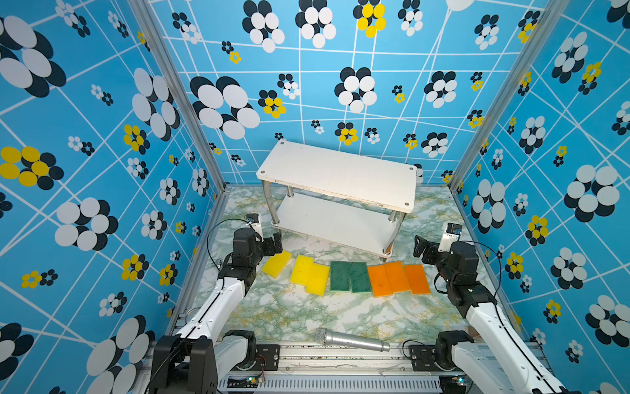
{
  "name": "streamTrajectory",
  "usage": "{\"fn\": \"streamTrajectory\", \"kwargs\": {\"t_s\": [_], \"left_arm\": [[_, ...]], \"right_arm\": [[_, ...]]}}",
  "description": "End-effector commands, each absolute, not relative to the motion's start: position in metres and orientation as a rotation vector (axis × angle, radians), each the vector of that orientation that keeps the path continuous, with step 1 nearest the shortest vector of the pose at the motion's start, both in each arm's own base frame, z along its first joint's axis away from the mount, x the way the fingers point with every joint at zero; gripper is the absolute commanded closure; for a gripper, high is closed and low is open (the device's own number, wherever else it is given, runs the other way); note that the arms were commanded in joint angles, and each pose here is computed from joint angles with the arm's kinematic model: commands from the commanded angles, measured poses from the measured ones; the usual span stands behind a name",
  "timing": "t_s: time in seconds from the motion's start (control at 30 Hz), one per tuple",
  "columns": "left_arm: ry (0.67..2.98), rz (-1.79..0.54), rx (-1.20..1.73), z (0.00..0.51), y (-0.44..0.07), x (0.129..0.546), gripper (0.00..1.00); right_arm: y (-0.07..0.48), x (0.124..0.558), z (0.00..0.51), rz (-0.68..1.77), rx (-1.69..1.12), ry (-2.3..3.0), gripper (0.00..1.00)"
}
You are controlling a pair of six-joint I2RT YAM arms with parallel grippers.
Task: Place and organize the cleaning sponges onto the shelf
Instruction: 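Lower the left gripper to the yellow sponge while the right moves over orange sponges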
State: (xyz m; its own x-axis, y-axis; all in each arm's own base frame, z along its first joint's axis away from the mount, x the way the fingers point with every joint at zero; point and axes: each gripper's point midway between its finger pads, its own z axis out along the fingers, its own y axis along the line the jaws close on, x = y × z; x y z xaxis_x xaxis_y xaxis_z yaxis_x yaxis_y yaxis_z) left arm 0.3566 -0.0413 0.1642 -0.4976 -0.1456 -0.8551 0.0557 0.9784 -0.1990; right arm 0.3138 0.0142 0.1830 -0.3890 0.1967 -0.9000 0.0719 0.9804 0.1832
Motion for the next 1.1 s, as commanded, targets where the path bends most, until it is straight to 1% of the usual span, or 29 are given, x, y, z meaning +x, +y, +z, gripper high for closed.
{"fn": "streamTrajectory", "kwargs": {"t_s": [0.0, 0.13, 0.27, 0.43, 0.73, 1.07], "left_arm": [[2.205, -0.327, -0.088, 0.154, -0.052, 0.342, 0.01], [2.35, -0.27, -0.153, 0.141, -0.043, 0.331, 0.01], [2.452, -0.313, -0.131, 0.136, -0.05, 0.324, 0.01], [2.484, -0.308, -0.182, 0.131, -0.047, 0.321, 0.01], [2.512, -0.369, -0.16, 0.126, -0.056, 0.305, 0.01], [2.646, -0.257, -0.184, 0.106, -0.048, 0.291, 0.01]], "right_arm": [[0.03, 0.308, 0.179, 0.233, 0.201, 2.032, 0.01], [0.041, 0.307, 0.178, 0.242, 0.18, 2.055, 0.01], [0.052, 0.307, 0.176, 0.247, 0.15, 2.126, 0.01], [0.062, 0.305, 0.165, 0.244, 0.122, 2.161, 0.01], [0.056, 0.299, 0.16, 0.212, 0.125, 2.146, 0.01], [0.055, 0.301, 0.16, 0.198, 0.114, 2.141, 0.01]]}}
